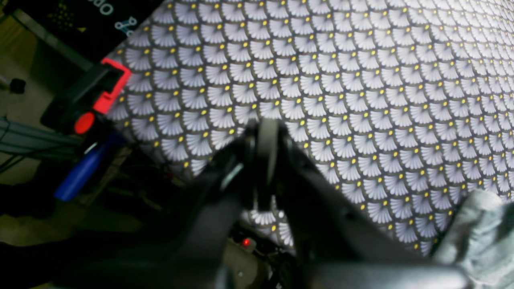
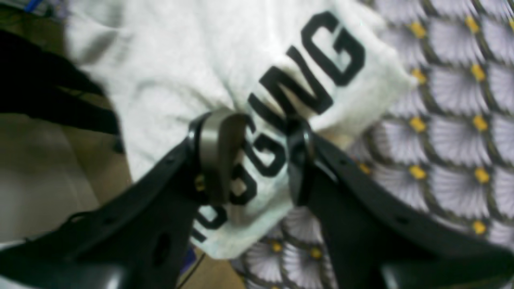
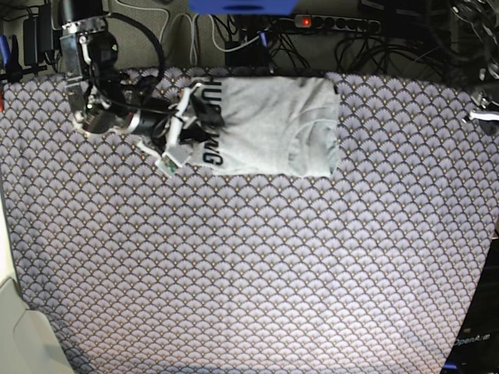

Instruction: Fold the T-shirt properly

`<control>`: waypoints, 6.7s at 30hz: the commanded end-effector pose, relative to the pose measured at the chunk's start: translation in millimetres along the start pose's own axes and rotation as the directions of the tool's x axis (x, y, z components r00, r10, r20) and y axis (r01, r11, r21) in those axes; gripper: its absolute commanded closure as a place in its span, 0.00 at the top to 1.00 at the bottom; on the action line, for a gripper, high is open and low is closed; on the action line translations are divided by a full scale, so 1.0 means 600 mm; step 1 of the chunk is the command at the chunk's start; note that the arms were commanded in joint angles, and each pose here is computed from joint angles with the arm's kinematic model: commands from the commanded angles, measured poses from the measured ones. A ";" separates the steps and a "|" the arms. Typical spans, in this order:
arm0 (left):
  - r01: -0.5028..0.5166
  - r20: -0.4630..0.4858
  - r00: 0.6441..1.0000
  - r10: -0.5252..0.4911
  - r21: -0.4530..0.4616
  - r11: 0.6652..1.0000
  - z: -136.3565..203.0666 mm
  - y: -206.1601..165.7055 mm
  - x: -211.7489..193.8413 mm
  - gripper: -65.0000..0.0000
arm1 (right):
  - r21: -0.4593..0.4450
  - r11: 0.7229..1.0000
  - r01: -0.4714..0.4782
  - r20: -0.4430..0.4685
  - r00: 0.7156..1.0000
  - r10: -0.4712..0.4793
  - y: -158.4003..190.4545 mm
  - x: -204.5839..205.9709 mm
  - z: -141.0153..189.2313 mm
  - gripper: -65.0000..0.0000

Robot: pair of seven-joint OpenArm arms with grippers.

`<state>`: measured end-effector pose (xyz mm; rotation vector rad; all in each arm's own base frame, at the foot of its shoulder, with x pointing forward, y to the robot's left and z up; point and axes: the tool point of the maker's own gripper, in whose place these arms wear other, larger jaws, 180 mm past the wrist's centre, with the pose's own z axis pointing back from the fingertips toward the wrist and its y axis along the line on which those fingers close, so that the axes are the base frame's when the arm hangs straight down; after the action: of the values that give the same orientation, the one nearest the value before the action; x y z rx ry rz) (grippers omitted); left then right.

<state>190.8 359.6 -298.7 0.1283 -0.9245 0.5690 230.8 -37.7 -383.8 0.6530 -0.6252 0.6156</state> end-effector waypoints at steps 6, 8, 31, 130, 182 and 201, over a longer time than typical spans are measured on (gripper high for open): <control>0.017 0.040 0.999 -0.017 -0.004 1.000 0.005 -0.001 0.021 0.01 | -0.010 0.999 -0.039 0.065 0.997 0.039 -0.007 0.036 0.016 0.37; 0.017 0.040 0.999 -0.017 -0.004 1.000 0.005 -0.001 0.021 0.01 | -0.035 0.997 -0.062 0.098 0.993 0.065 -0.009 0.057 0.030 0.35; 0.225 -0.334 0.886 -0.321 -0.294 0.929 0.011 -0.143 -0.179 0.00 | -0.251 0.964 -0.084 0.130 0.984 0.119 -0.108 0.086 0.133 0.00; 0.058 -0.332 0.906 -0.264 -0.520 0.852 -0.210 -0.597 -0.201 0.00 | -0.003 0.999 0.048 -0.069 0.996 -0.049 -0.012 -0.051 0.009 0.00; 0.037 0.021 0.999 -0.035 -0.086 0.996 -0.059 -0.057 -0.007 0.00 | 0.136 0.991 0.014 0.060 0.998 -0.022 0.033 0.058 -0.082 0.00; 0.059 0.036 0.998 -0.056 -0.079 0.995 -0.059 -0.050 0.007 0.00 | 0.082 0.995 -0.055 0.084 0.995 0.048 0.007 0.068 -0.044 0.00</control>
<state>227.7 342.0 -328.1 0.0732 -0.9192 0.4923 251.6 -8.1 -389.5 0.7074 -0.6226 0.6722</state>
